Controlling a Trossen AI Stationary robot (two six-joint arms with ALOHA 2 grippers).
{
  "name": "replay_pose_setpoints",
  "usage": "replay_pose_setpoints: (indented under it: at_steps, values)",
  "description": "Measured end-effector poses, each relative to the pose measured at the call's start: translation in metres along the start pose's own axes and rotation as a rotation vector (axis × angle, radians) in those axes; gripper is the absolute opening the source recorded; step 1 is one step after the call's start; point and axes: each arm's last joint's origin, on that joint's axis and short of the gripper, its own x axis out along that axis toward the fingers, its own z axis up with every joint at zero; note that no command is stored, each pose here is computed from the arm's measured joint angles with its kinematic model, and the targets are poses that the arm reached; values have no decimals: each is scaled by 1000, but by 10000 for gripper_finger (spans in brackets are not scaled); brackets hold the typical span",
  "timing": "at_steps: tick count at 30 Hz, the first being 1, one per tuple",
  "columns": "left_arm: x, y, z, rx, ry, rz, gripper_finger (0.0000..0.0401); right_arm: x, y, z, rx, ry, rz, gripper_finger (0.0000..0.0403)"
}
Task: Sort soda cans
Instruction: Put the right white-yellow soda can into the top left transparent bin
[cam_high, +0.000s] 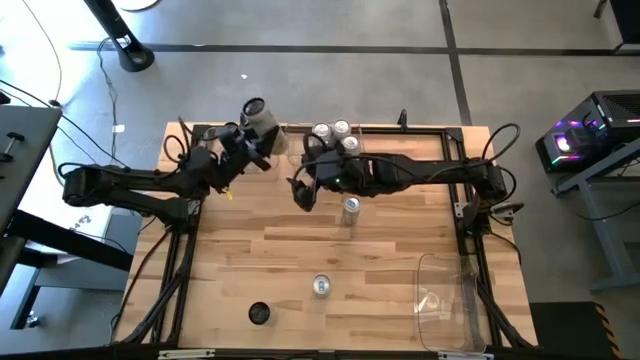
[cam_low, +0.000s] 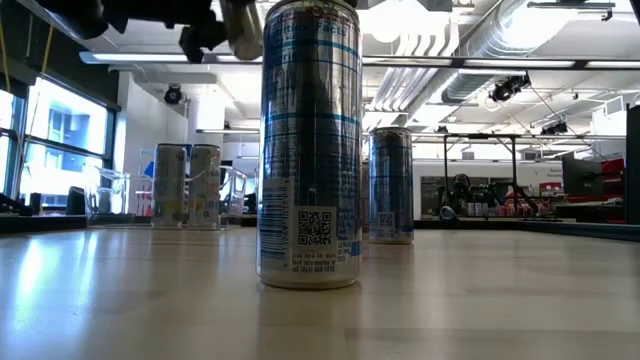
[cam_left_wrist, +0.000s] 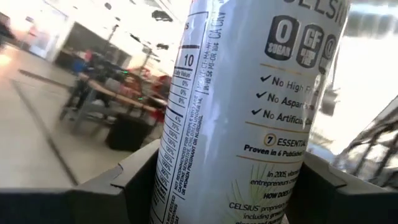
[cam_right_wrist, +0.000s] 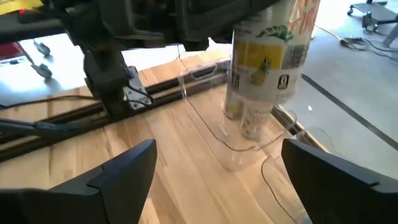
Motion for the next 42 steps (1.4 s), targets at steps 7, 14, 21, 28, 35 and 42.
replay_pose_setpoints:
  at_steps: [7,14,21,28,35,42]
  values:
    - [1,-14,3,-148,113,-324,246,-1,5,4,-3,-41,61,341]
    - [-3,-20,2,-175,131,-379,246,-2,5,5,21,-47,46,341]
    - [-8,-28,3,-192,135,-449,246,0,2,5,32,-49,30,341]
    - [-9,-32,2,-205,160,-535,246,4,8,11,59,-77,228,341]
    - [-9,-32,2,-208,160,-540,246,3,9,11,65,-72,239,314]
    - [-9,-32,1,-174,159,-535,246,5,9,8,49,-60,228,220]
